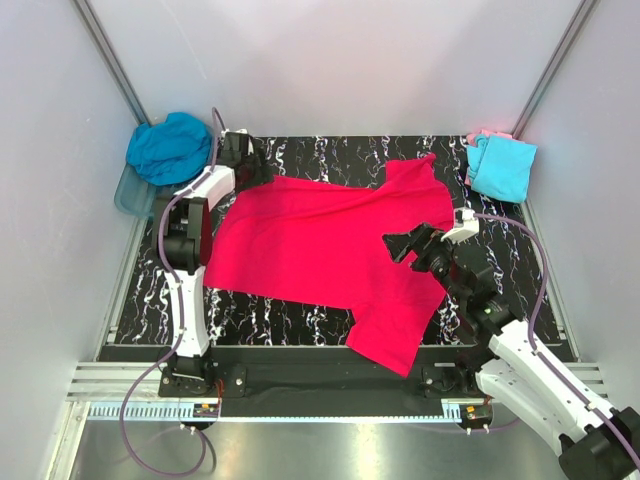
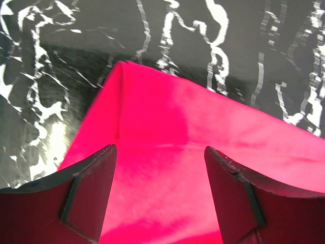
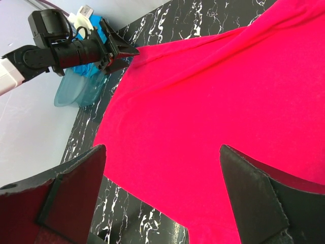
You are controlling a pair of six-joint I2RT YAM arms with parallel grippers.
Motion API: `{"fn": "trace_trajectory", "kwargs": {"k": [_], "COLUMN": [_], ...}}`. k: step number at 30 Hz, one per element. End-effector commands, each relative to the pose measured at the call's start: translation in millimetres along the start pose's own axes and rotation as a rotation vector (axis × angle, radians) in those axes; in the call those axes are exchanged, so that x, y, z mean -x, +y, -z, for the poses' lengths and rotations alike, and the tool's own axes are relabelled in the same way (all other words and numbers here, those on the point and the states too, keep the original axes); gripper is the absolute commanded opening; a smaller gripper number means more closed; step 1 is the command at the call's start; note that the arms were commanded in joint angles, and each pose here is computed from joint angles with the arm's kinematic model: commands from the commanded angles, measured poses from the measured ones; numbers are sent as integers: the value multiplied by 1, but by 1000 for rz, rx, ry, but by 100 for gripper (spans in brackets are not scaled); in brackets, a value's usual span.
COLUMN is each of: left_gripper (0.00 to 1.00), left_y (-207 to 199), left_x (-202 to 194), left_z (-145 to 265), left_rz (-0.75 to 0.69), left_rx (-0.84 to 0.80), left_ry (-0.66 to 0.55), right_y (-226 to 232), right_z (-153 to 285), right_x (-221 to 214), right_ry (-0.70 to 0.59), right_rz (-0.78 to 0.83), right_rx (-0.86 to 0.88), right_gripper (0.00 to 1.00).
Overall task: Fold and stack the t-shirts
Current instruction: Flatten the tshirt out
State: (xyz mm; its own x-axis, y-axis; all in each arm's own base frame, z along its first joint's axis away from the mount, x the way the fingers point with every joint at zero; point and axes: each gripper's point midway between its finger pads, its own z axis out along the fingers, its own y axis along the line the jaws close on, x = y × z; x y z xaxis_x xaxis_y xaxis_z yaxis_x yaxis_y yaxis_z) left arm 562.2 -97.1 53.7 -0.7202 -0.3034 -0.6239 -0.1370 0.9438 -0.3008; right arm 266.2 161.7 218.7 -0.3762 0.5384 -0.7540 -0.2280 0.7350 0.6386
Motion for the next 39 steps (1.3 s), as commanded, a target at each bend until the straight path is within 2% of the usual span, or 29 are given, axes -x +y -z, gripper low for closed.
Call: {"fn": "trace_trajectory", "kwargs": {"k": [1,3,6,15,27,39], "left_gripper": [73,68,66,68,68,68], "left_y": [-13,-11,-9,-4,-7,8], "left_x": [17,14,8,4,19,19], "left_z": [23,23,20,17,4,2], "left_rz": [-8,-13,-12,-29,-56,-49], "left_rx": [-21,-16,-17,-5,-2,24], "left_ry": [-52,-48,-34,-34,-52,-42], "right_y": [9,9,9,7,7,7], "right_z": [3,4,5,3,2,1], "right_x": [15,16,18,14,12,11], "right_ry": [-56,-61,-70,-58,-48,-46], "right_rz": [0,1,4,5,7,3], "right_rx": [19,22,19,17,21,21], "right_gripper": [100,100,100,100,100,100]}}
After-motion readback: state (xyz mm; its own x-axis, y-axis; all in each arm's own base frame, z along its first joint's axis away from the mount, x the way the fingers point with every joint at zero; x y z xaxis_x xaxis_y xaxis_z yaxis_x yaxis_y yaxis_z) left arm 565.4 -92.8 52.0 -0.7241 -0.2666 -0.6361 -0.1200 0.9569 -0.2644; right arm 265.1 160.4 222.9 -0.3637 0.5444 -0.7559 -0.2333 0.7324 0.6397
